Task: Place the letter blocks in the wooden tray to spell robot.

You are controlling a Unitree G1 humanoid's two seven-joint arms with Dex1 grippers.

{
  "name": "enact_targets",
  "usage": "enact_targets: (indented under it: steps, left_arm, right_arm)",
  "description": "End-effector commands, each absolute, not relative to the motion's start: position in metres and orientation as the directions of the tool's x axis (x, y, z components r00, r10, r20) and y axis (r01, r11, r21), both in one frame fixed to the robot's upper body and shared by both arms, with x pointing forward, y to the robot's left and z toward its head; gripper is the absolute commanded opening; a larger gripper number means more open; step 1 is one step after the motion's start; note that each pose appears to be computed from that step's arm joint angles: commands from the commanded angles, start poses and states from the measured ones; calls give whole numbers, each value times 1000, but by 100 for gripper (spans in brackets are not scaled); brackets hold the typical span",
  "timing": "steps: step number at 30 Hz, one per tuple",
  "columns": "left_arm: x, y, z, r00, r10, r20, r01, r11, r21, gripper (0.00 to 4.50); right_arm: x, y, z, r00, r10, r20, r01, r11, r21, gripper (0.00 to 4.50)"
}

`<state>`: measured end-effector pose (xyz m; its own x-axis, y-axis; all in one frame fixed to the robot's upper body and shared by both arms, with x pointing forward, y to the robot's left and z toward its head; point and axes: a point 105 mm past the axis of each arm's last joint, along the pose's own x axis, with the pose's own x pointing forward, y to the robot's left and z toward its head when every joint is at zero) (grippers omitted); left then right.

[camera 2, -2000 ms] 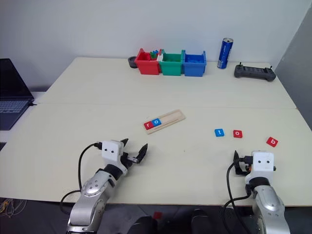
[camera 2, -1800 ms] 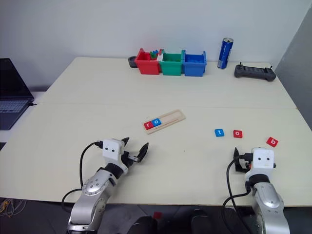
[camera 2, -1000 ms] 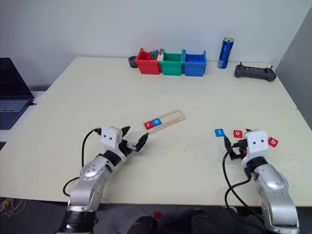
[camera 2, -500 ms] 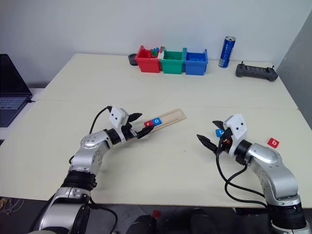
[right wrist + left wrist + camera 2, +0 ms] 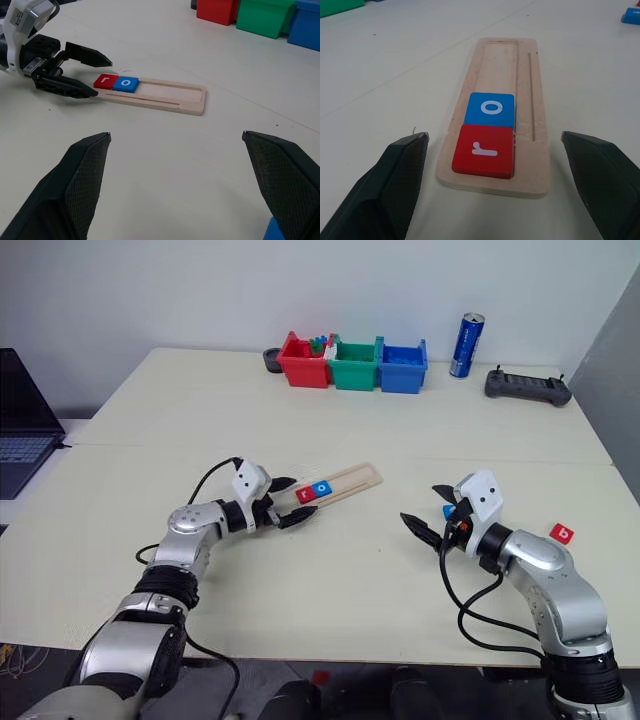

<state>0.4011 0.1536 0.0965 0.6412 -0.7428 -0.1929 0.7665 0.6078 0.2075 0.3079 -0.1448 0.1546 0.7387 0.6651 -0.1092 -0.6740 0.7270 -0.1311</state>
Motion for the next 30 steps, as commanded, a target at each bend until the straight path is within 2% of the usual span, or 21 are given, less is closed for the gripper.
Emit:
enact_targets:
  steps: [1,26,30]
  left_arm:
    - [405,149,106,628,-758,-177,774,587,236,450]
    - [416,148,109,586,-755,-293,809,527,260,450]
    - [412,147,103,546,-768,-336,838,495,230,450]
  right_arm:
    - [308,-142,171,738,673,-57,-672,723,-163,449]
    - [309,-143,179,749,661,-42,-657,734,-173,449]
    - [309,-142,180,750,661,-40,-656,734,-173,449]
